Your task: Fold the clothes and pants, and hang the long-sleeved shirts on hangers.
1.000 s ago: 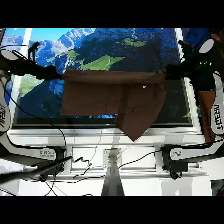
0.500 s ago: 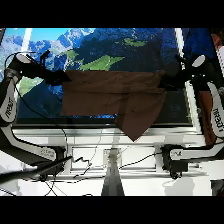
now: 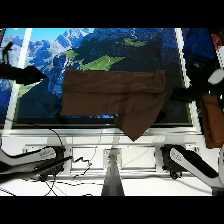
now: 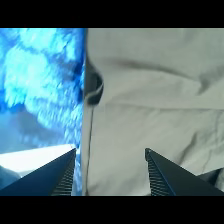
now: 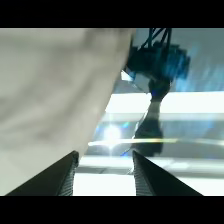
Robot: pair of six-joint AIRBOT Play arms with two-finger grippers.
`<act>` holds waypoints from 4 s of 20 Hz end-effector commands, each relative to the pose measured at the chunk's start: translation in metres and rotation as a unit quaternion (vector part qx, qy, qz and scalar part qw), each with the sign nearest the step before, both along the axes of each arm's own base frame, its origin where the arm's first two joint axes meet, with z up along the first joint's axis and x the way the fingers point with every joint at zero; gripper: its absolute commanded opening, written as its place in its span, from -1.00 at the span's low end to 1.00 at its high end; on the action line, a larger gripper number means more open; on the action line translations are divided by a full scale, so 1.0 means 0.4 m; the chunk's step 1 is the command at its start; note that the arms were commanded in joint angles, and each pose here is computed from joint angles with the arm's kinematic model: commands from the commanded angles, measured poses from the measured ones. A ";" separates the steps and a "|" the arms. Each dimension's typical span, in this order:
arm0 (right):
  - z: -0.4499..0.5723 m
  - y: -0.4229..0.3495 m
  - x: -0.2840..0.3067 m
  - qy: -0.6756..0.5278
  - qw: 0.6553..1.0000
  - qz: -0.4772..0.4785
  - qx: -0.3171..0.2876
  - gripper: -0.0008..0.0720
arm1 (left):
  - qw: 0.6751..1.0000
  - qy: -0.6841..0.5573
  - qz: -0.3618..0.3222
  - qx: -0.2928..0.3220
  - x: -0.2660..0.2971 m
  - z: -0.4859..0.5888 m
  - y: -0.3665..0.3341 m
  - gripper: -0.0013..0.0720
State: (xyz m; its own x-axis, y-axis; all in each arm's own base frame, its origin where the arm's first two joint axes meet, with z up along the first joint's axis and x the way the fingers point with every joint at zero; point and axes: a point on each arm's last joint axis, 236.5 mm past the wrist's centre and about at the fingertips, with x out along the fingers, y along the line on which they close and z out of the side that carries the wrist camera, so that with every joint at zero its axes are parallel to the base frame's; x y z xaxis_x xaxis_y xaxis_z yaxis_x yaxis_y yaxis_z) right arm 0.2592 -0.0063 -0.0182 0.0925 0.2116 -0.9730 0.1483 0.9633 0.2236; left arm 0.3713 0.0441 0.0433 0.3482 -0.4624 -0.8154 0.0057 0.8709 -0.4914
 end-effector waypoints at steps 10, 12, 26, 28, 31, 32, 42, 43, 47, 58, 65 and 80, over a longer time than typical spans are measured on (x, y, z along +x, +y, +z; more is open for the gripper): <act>-0.191 0.202 -0.251 0.139 0.972 -0.112 0.155 0.08 | 0.994 0.054 0.096 -0.013 -0.211 -0.234 -0.038 0.31; -0.203 0.219 -0.237 0.127 0.970 -0.115 0.172 0.08 | 0.993 0.065 0.096 -0.018 -0.218 -0.251 -0.042 0.31; -0.222 0.279 -0.223 0.122 0.961 -0.072 0.237 -0.71 | 0.976 0.184 0.071 -0.089 -0.291 -0.372 -0.099 0.31; -0.223 0.277 -0.220 0.115 0.963 -0.066 0.235 -0.93 | 0.974 0.195 0.071 -0.095 -0.296 -0.386 -0.103 0.31; -0.226 0.275 -0.215 0.111 0.964 -0.067 0.233 -0.93 | 0.972 0.193 0.071 -0.112 -0.286 -0.397 -0.115 0.31; -0.227 0.274 -0.213 0.109 0.964 -0.068 0.232 -0.93 | 0.972 0.190 0.073 -0.121 -0.277 -0.398 -0.122 0.31; -0.049 0.289 -0.051 -0.017 0.962 -0.054 0.268 -0.93 | 0.955 0.158 -0.073 -0.239 -0.245 -0.269 -0.333 -0.92; 0.005 0.296 -0.018 -0.050 0.957 -0.052 0.280 -0.93 | 0.952 0.137 -0.076 -0.263 -0.211 -0.222 -0.343 -0.92; 0.197 0.287 0.128 -0.174 0.934 -0.078 0.303 -0.93 | 0.943 -0.001 -0.046 -0.330 -0.006 -0.014 -0.338 -0.92; 0.113 0.112 0.495 -0.316 0.872 -0.308 0.211 -0.93 | 0.961 -0.138 0.164 -0.175 0.310 -0.101 -0.265 -0.92; 0.074 0.090 0.594 -0.325 0.878 -0.301 0.183 -0.74 | 0.965 -0.139 0.179 -0.133 0.325 -0.152 -0.236 -0.69; 0.015 0.162 0.526 -0.210 0.970 -0.052 0.116 0.23 | 0.997 0.048 0.040 -0.033 0.138 -0.398 -0.215 0.96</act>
